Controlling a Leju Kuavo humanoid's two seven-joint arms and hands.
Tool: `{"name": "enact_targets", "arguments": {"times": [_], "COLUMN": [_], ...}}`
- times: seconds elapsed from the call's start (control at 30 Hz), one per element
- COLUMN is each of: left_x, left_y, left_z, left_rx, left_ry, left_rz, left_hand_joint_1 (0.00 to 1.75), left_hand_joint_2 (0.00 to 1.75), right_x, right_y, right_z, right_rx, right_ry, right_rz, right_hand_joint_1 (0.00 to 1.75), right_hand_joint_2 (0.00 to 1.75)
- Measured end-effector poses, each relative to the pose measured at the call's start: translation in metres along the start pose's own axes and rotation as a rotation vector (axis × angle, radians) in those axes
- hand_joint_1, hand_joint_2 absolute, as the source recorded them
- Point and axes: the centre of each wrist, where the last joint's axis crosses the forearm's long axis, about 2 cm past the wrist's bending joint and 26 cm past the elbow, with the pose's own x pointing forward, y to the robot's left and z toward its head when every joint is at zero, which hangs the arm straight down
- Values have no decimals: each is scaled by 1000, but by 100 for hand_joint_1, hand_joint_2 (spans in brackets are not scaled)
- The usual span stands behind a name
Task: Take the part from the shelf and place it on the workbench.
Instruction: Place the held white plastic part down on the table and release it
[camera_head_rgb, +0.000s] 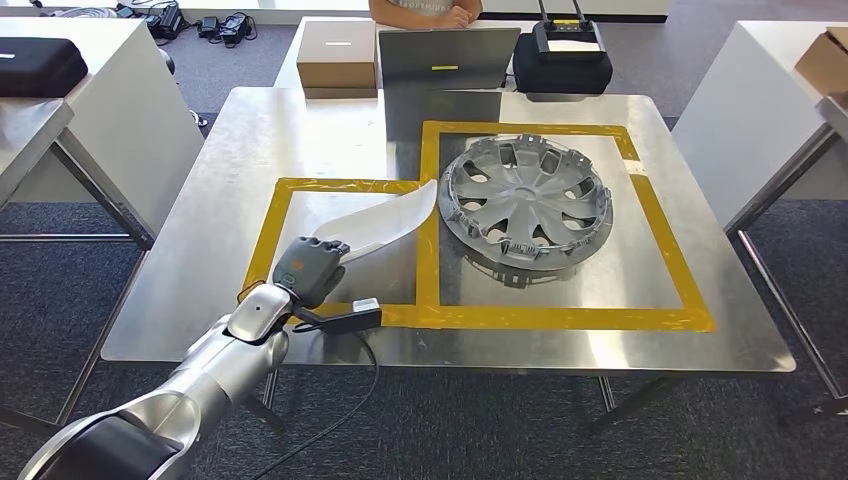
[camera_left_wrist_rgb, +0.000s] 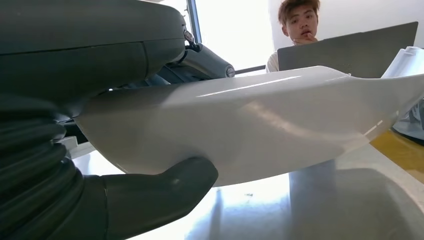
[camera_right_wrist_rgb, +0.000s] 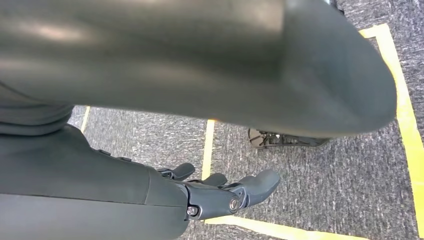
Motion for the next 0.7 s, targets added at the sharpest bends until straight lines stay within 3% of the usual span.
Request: {"name": "enact_targets", "arguments": {"times": [0.27,0.4,0.5,0.63,0.7], "left_x": [-16,-24,-26,-27,-28], "left_y": [-1,-3,-5,-7,-7], "left_z": [6,12,15,17,18], "left_rx": [-9,-13,-3,-3,-4], "left_ry": [95,110,103,115,129], "left_rz": [-20,-33,-39,-38,-29], "left_hand_joint_1": [175,0,0,0,0], "left_hand_joint_2": [175,175,175,0,0], "right_x": [0,0,1,1,1], "right_y": [0,0,0,0,0], "right_z": [0,0,0,0,0], "right_rx": [0,1,1,2,1], "right_ry": [0,-2,-10,-15,-15], "right_rz": [6,9,13,15,15], "right_hand_joint_1": [0,0,0,0,0], "right_hand_joint_2": [0,0,0,0,0]}}
